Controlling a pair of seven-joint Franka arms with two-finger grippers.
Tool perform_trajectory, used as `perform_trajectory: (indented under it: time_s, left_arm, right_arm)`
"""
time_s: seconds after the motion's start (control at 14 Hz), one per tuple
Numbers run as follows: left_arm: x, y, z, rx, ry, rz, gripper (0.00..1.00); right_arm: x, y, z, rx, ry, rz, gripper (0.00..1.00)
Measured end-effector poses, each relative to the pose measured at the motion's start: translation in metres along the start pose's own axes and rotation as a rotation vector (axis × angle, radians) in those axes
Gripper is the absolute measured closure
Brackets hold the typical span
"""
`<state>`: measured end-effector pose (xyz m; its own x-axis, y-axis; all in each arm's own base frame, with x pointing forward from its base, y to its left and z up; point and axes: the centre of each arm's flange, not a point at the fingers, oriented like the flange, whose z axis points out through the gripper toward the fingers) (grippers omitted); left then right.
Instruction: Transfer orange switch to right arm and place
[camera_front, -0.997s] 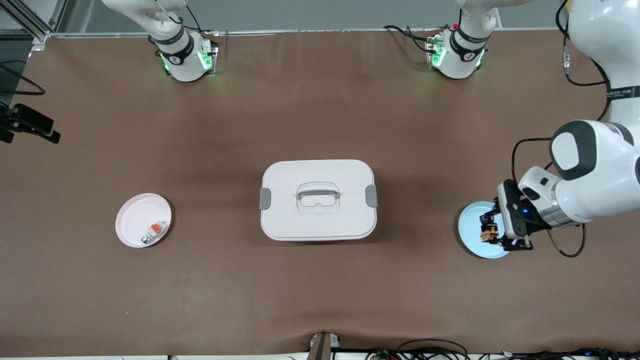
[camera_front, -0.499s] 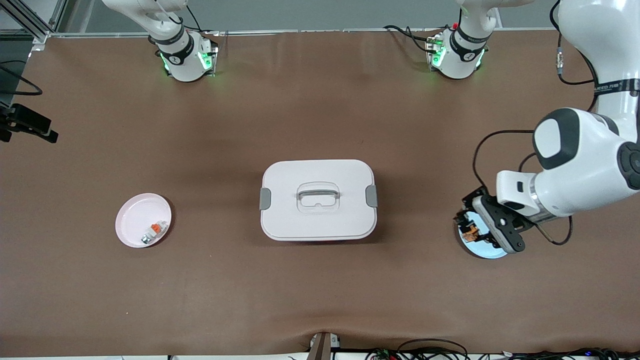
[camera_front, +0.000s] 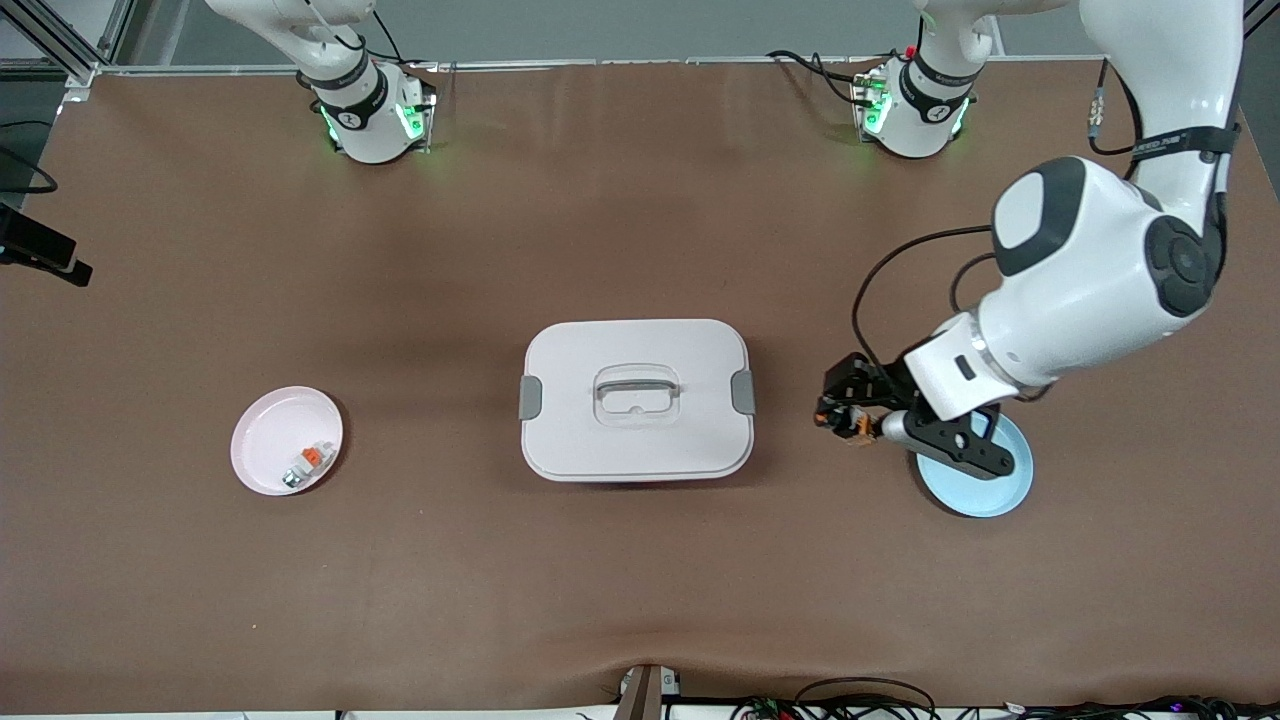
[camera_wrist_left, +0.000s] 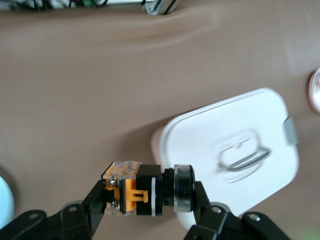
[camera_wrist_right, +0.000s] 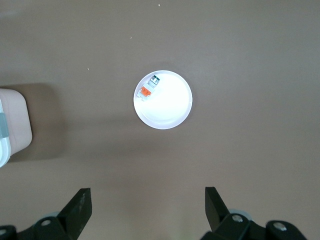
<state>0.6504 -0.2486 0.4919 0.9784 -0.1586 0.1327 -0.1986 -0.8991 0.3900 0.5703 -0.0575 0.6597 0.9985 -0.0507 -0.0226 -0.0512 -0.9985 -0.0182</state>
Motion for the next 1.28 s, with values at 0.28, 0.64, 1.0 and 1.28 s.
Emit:
perform_trajectory:
  time_s: [0.28,0.64,1.0,1.28]
  left_arm:
    - [-0.021,0.074,0.019,-0.033,-0.048,-0.315,0.28]
    - [-0.05,0.16,0.03,-0.054,-0.096,-0.617,0.28]
    - [-0.071,0.211,0.039,-0.059,-0.123,-0.849,0.28]
    - [-0.067,0.224,0.038,-0.092,-0.117,-1.027,0.28]
  right_arm:
    - [0.0,0.001,0.0,0.011,0.0,-0.016,0.0]
    - [-0.01,0.035,0.002,0.274,-0.021,-0.058,0.0]
    - [-0.001,0.022,0.027,0.472,-0.022,-0.06,0.0]
    - [0.009,0.005,0.058,0.6,0.001,-0.01,0.0]
